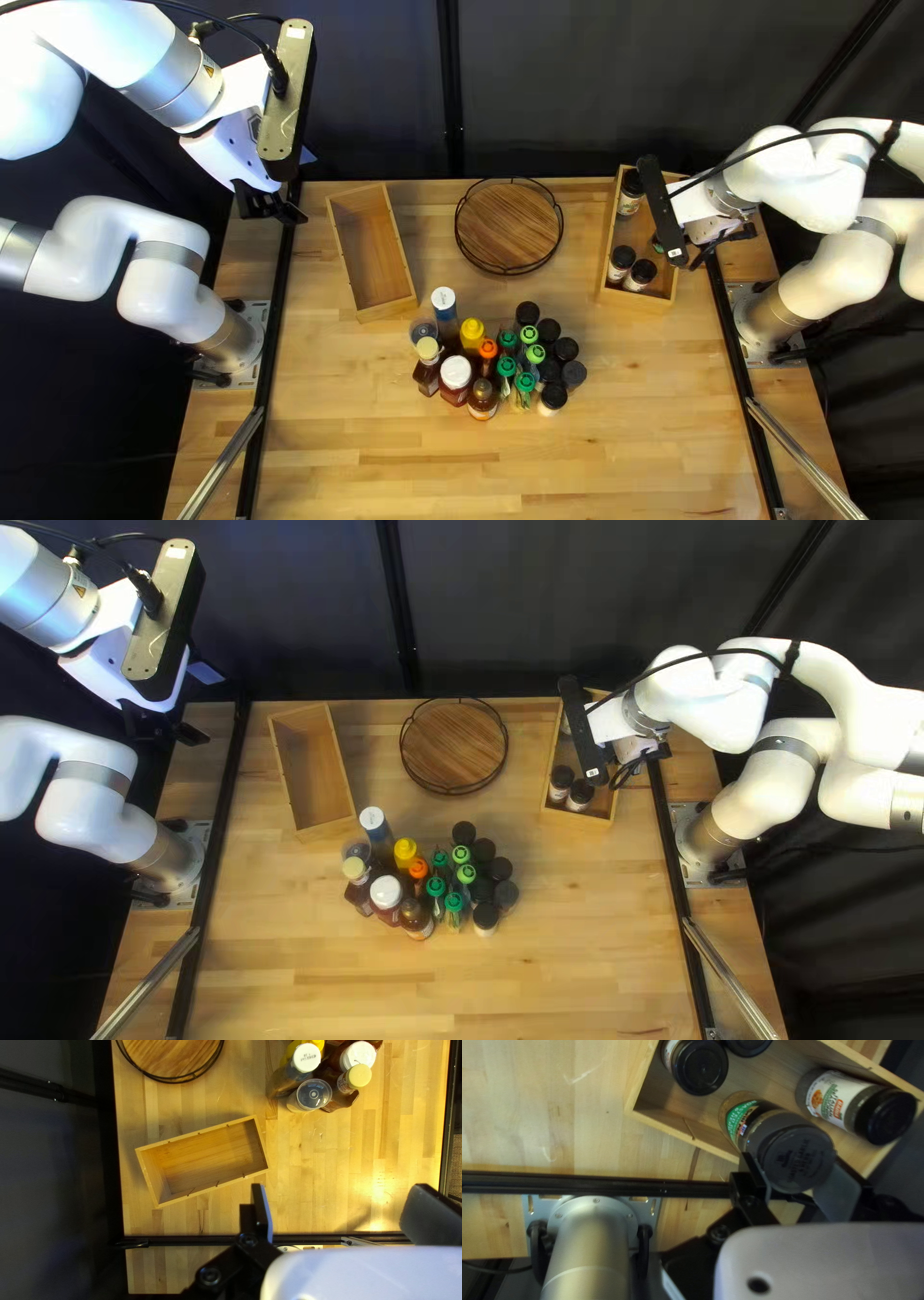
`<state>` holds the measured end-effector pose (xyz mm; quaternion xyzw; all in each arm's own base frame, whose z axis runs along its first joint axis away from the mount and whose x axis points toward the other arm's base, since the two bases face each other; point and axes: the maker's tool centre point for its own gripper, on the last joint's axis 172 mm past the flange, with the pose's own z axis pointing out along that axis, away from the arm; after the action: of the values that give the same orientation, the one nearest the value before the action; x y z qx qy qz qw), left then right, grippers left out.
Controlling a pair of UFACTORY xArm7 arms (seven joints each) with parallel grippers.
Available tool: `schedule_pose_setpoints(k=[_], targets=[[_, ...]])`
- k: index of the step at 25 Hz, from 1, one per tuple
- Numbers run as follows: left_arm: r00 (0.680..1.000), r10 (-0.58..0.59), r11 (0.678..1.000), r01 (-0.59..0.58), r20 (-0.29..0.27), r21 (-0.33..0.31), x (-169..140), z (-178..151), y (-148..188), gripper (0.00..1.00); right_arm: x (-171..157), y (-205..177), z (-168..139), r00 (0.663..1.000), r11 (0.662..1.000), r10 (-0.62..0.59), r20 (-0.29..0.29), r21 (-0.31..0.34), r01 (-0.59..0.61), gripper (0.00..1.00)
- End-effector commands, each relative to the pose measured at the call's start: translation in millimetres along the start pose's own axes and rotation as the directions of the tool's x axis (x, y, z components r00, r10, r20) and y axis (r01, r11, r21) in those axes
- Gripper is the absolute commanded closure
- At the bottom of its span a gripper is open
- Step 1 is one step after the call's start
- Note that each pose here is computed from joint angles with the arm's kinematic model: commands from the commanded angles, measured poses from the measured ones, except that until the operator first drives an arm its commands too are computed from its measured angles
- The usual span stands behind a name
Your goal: Separate condiments, baby food and spices and place it in 3 different racks/containers
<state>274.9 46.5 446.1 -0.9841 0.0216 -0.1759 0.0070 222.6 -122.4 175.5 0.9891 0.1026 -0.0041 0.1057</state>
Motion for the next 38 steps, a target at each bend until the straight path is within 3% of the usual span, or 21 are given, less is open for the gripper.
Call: schedule_pose_setpoints(k=[1,18,29,30,33,34,35,36,38], targets=[[1.000,0.000,1.000,0.000,0.000,0.000,0,0,0,0.00,-1,-12,12,1.000,1.000,0.006,0.001,0.024,-0.006,1.00],[1.000,0.000,1.000,0.000,0.000,0.000,0,0,0,0.00,0,-44,31,0.999,0.998,0.009,-0.043,0.065,-0.006,0.99],[1.000,0.000,1.000,0.000,0.000,0.000,0,0,0,0.00,4,-55,38,0.998,0.997,0.015,-0.062,0.083,-0.010,0.86],[1.000,0.000,1.000,0.000,0.000,0.000,0,0,0,0.00,4,-56,38,0.998,0.996,0.016,-0.063,0.084,-0.011,0.81],[1.000,0.000,1.000,0.000,0.000,0.000,0,0,0,0.00,5,-58,39,0.998,0.996,0.017,-0.064,0.087,-0.012,0.38],[1.000,0.000,1.000,0.000,0.000,0.000,0,0,0,0.00,5,-59,40,0.998,0.996,0.017,-0.064,0.088,-0.011,0.35],[1.000,0.000,1.000,0.000,0.000,0.000,0,0,0,0.00,4,-59,40,0.998,0.996,0.017,-0.064,0.089,-0.011,0.19],[1.000,0.000,1.000,0.000,0.000,0.000,0,0,0,0.00,4,-60,41,0.998,0.996,0.016,-0.063,0.089,-0.010,0.19],[1.000,0.000,1.000,0.000,0.000,0.000,0,0,0,0.00,3,-60,41,0.998,0.996,0.014,-0.064,0.090,-0.009,0.10]])
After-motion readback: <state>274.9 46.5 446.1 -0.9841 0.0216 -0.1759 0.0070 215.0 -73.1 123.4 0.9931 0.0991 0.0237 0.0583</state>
